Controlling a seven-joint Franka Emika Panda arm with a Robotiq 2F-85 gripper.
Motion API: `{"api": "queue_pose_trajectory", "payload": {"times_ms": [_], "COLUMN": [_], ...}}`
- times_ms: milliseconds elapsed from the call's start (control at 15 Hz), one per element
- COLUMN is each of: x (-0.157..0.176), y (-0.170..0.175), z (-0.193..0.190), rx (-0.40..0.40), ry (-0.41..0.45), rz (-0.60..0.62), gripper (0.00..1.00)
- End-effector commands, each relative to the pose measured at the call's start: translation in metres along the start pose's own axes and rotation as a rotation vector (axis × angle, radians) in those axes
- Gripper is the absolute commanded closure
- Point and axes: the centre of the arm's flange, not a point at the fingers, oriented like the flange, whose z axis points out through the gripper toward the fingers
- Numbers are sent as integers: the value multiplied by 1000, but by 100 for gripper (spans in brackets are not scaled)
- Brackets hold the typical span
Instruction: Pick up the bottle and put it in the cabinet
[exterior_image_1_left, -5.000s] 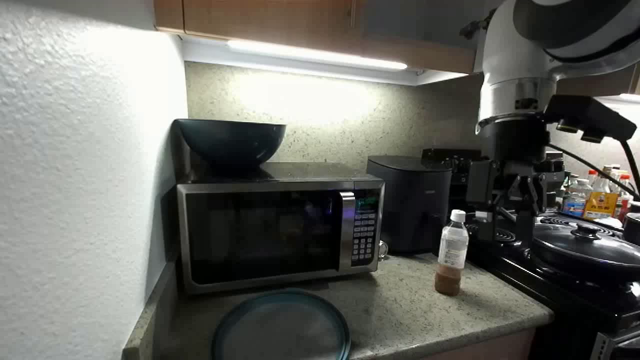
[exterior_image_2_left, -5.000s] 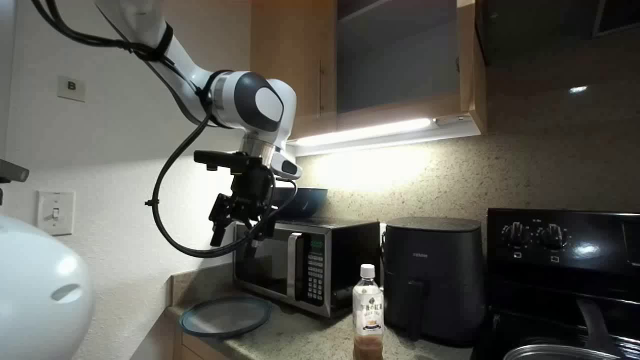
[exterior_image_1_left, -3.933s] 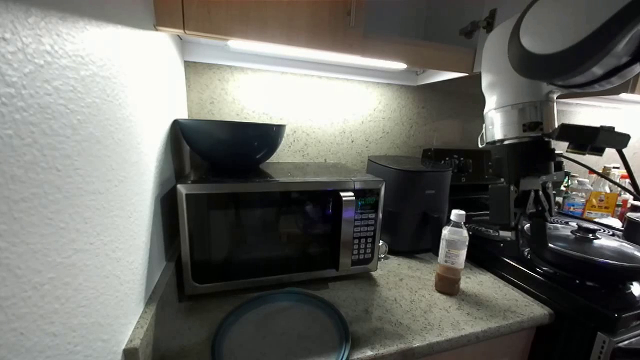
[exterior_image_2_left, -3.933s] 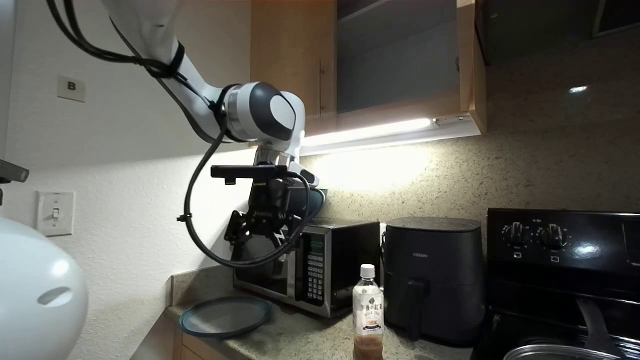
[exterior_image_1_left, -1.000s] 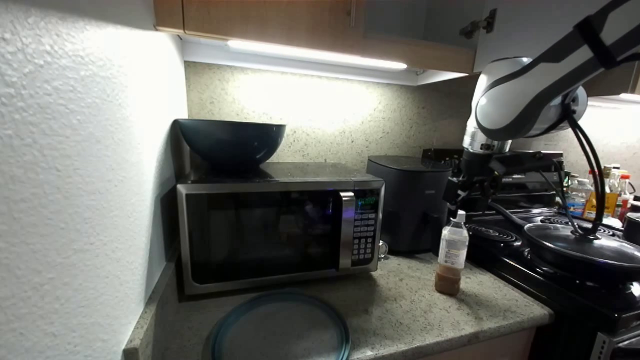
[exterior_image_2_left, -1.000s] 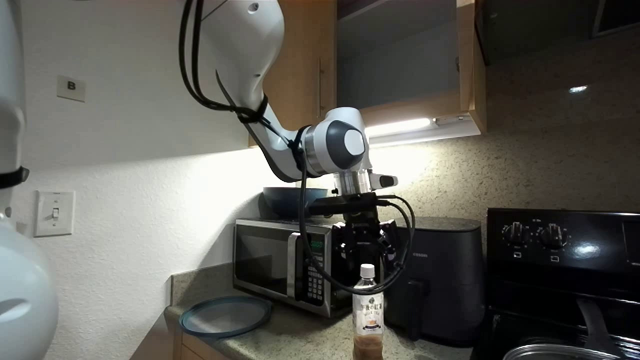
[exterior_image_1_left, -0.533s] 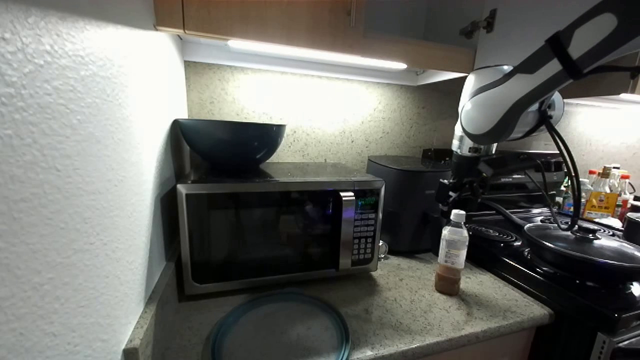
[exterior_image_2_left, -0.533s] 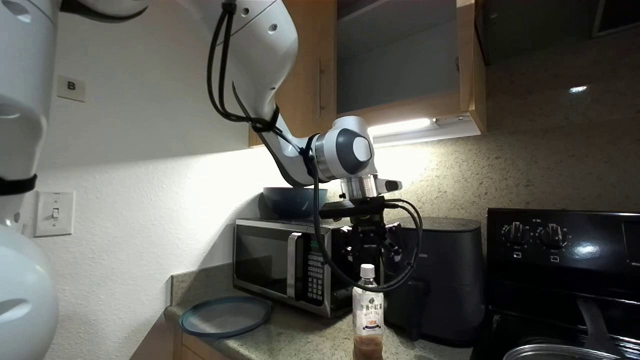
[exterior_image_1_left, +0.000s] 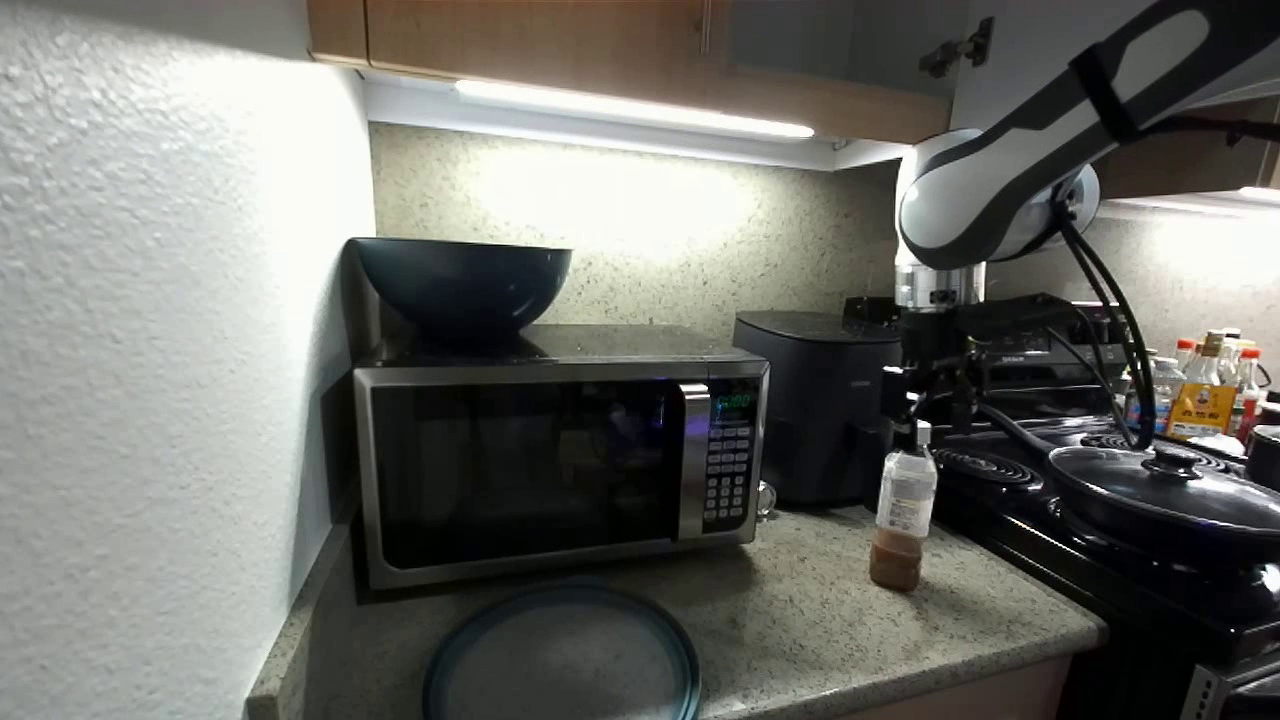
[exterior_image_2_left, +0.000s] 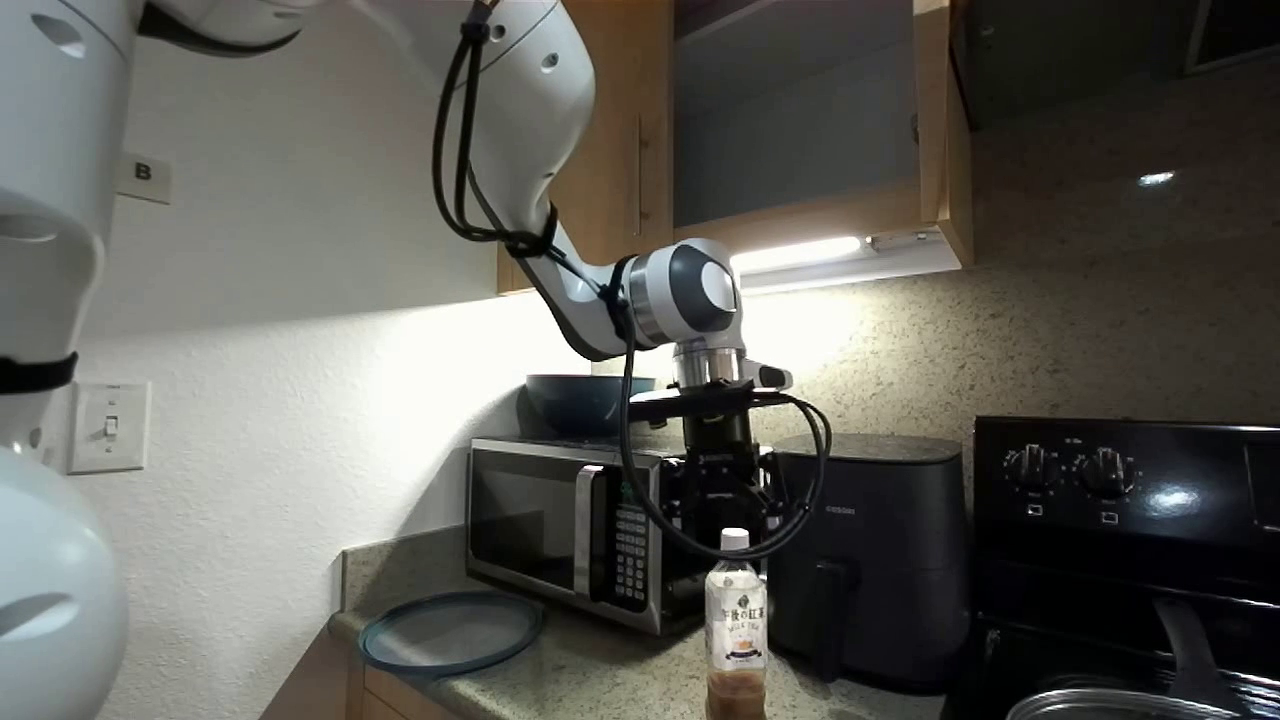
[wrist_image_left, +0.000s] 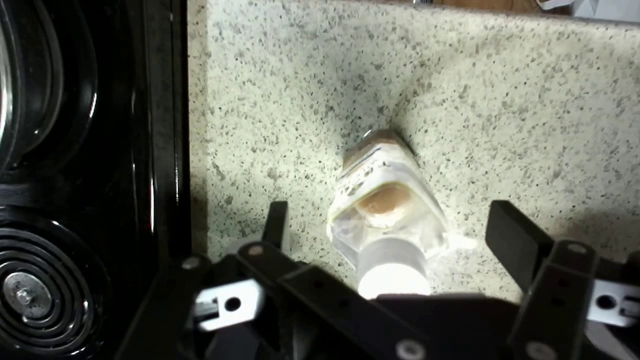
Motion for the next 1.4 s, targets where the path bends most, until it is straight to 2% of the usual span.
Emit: {"api": "queue_pose_trajectory", "payload": {"times_ms": [0, 67, 200, 267, 533, 600, 667, 733, 1000, 1067, 1133, 1333], "x": [0, 0, 1, 3, 7, 7, 6, 6, 6, 6, 7, 9], "y": [-1, -1, 0, 1, 1, 0, -1, -3, -3, -3, -2, -1], "z": [-1, 0, 2, 4, 6, 5, 4, 4, 3, 3, 4, 6], "rx": [11, 17, 27, 32, 35, 24, 7, 13, 13, 13, 14, 22], "ry": [-39, -34, -13, -4, 34, 39, 40, 23, 26, 26, 27, 33], "rz": [-10, -18, -36, -44, -57, -48, -36, -30, -30, -30, -29, -36], "gripper": [0, 0, 13, 33, 58, 16, 19, 44, 20, 19, 5, 0]}}
